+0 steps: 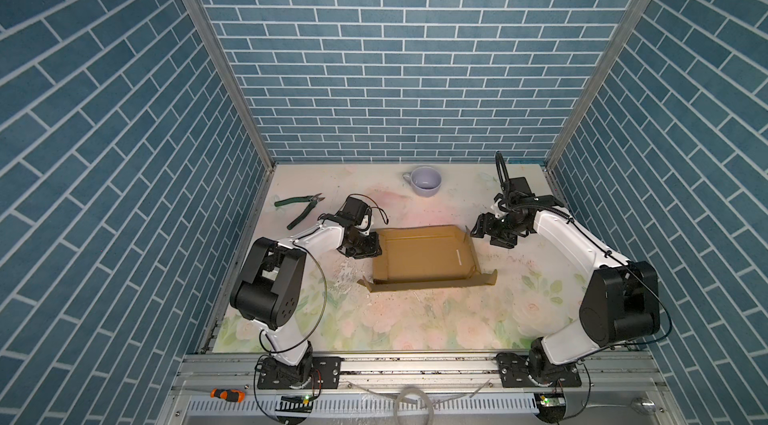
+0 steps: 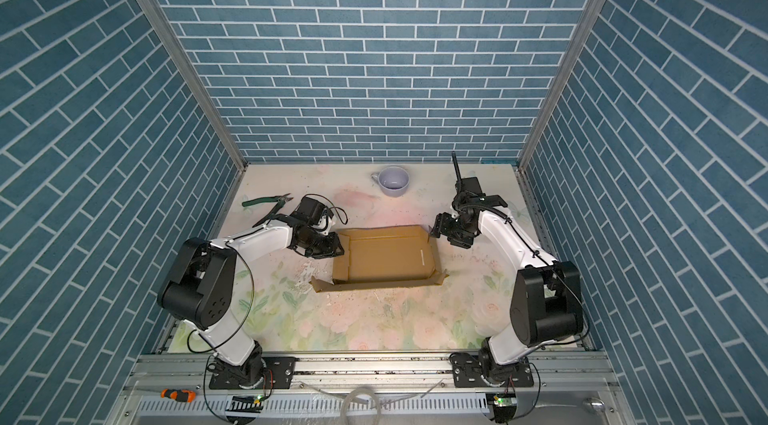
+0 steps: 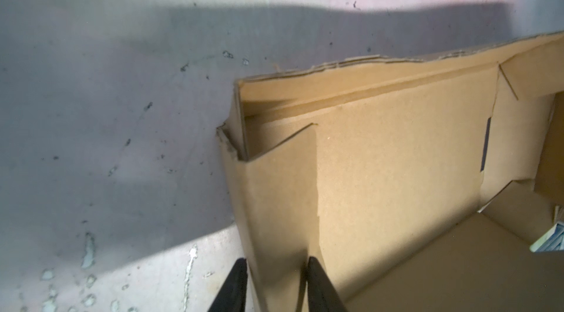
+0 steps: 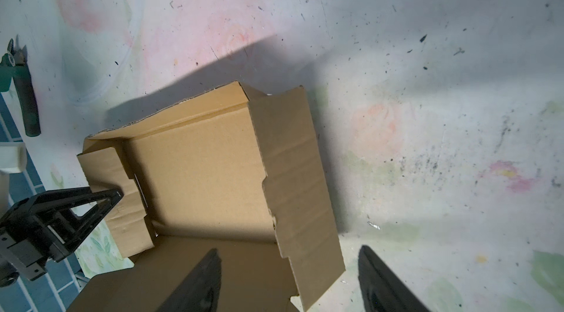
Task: Assemble paper box
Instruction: Pick up the paper box from the center of the table.
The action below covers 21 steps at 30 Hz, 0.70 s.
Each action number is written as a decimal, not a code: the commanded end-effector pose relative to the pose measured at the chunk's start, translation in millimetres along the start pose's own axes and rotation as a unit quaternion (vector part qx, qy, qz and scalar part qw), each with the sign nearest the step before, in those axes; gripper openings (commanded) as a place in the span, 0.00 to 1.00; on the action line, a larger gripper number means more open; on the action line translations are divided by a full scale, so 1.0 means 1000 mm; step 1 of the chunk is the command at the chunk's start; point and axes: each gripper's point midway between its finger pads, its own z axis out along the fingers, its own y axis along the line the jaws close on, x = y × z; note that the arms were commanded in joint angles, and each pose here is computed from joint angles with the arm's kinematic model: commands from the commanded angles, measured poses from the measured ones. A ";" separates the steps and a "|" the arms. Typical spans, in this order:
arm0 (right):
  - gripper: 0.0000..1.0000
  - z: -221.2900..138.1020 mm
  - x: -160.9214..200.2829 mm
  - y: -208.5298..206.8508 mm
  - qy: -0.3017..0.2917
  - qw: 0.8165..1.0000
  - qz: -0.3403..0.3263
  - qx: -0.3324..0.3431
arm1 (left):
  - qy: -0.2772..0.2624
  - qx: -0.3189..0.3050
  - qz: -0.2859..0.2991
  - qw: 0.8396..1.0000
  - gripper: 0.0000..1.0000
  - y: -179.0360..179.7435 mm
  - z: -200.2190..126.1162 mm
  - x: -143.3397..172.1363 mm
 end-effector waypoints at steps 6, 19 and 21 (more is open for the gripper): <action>0.71 -0.012 0.002 -0.001 -0.020 1.000 0.008 0.002 | -0.001 -0.013 -0.001 1.000 0.21 0.006 0.004 0.003; 0.70 -0.032 -0.003 0.001 -0.054 0.999 0.001 -0.004 | -0.097 0.003 0.012 0.995 0.01 -0.012 -0.028 -0.033; 0.70 -0.036 -0.003 0.005 -0.060 0.998 -0.005 -0.013 | -0.129 0.009 0.015 0.991 0.00 -0.016 -0.037 -0.041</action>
